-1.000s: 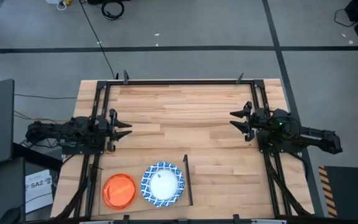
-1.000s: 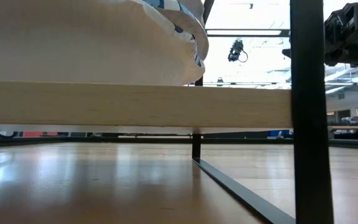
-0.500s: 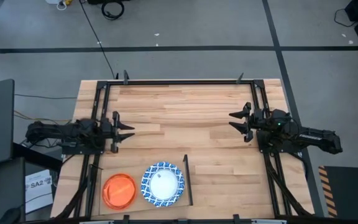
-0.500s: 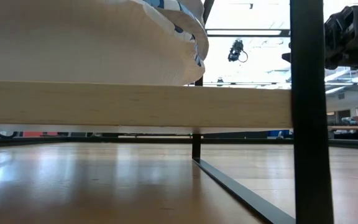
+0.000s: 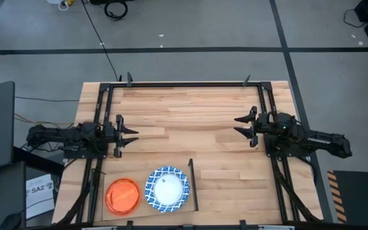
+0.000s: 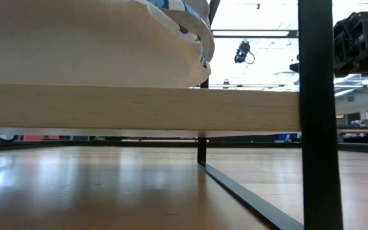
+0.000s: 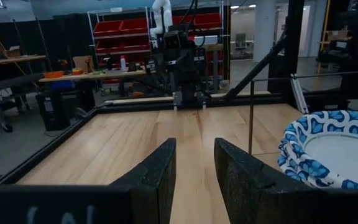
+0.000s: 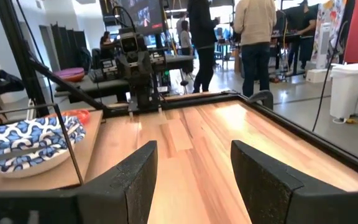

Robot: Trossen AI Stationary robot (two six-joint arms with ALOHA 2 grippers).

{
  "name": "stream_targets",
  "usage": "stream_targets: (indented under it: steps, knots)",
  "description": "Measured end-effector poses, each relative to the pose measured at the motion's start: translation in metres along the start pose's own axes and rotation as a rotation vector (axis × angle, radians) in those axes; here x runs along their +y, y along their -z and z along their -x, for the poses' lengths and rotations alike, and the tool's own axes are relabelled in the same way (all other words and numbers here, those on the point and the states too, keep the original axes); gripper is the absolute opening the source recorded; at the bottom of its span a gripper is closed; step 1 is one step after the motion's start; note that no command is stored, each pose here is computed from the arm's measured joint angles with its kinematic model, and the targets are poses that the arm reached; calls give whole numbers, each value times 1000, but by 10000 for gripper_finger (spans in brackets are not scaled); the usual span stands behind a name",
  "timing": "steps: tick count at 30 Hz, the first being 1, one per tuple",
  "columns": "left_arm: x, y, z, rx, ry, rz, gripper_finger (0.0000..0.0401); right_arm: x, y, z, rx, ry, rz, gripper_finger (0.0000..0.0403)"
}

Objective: Place and stack plates onto a shelf
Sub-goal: Return to Home Position

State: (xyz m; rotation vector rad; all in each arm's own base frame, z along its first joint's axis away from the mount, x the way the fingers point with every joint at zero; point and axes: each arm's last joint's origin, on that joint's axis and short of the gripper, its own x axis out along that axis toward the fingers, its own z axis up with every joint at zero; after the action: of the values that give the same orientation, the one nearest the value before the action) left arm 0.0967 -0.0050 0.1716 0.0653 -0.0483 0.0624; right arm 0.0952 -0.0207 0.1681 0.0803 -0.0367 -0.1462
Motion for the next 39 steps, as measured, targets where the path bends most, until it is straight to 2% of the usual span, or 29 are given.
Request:
stream_targets:
  steps: [11, 39]
  knots:
    - [0, 1, 0, 9, 1, -2, 117, -2, 0, 0, 0, 55, 17, 210]
    - [0, -3, 0, -42, -4, 35, 117, -2, 0, 0, -4, 56, 0, 210]
